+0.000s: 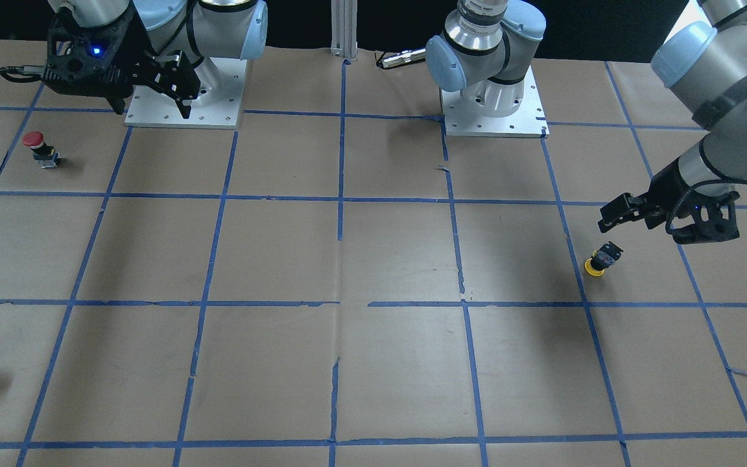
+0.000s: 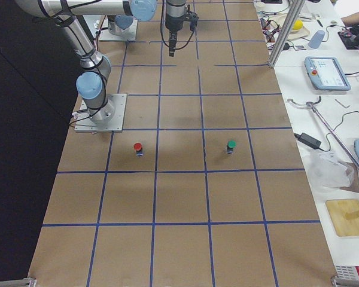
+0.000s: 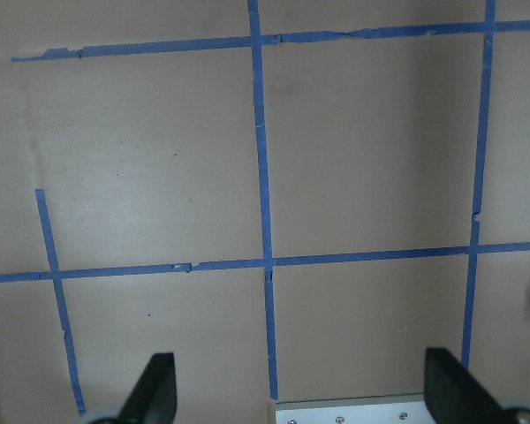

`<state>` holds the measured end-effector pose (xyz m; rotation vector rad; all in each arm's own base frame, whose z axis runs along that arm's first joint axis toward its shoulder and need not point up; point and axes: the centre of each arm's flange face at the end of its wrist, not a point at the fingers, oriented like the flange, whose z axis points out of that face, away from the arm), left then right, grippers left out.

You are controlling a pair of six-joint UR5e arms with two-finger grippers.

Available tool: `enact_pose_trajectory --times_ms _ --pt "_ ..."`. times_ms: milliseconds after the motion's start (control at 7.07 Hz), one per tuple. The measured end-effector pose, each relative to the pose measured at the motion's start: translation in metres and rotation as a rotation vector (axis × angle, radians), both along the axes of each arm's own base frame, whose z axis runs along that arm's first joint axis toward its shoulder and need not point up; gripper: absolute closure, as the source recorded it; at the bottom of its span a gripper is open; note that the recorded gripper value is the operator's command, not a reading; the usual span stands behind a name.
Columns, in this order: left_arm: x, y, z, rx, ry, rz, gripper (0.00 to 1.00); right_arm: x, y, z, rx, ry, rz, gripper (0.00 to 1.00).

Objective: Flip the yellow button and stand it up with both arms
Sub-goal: 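Close the left gripper on the black body of the yellow button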

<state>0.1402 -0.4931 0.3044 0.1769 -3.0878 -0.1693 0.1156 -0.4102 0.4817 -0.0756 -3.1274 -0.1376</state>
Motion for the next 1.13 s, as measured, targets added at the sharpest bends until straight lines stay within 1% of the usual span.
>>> enact_pose_trajectory --times_ms 142,283,708,849,991,1132 --pt "0.012 -0.006 -0.021 0.009 -0.015 -0.005 0.04 0.000 0.000 0.000 0.000 0.002 -0.002 0.00" --pt "0.017 -0.009 -0.041 0.026 -0.013 -0.003 0.04 0.000 0.000 0.000 -0.001 0.004 -0.002 0.00" --pt "0.016 -0.006 -0.084 0.032 -0.007 0.003 0.05 -0.001 -0.002 0.001 -0.003 0.009 -0.005 0.00" --pt "0.015 -0.005 -0.089 0.026 -0.009 0.004 0.26 -0.001 -0.002 0.001 -0.002 0.012 -0.005 0.00" --pt "0.015 -0.005 -0.091 0.022 -0.011 0.004 0.52 -0.002 -0.002 0.000 0.000 0.014 -0.005 0.00" --pt "0.015 -0.005 -0.090 0.020 -0.014 0.003 0.67 -0.002 -0.002 0.000 0.000 0.015 -0.006 0.00"
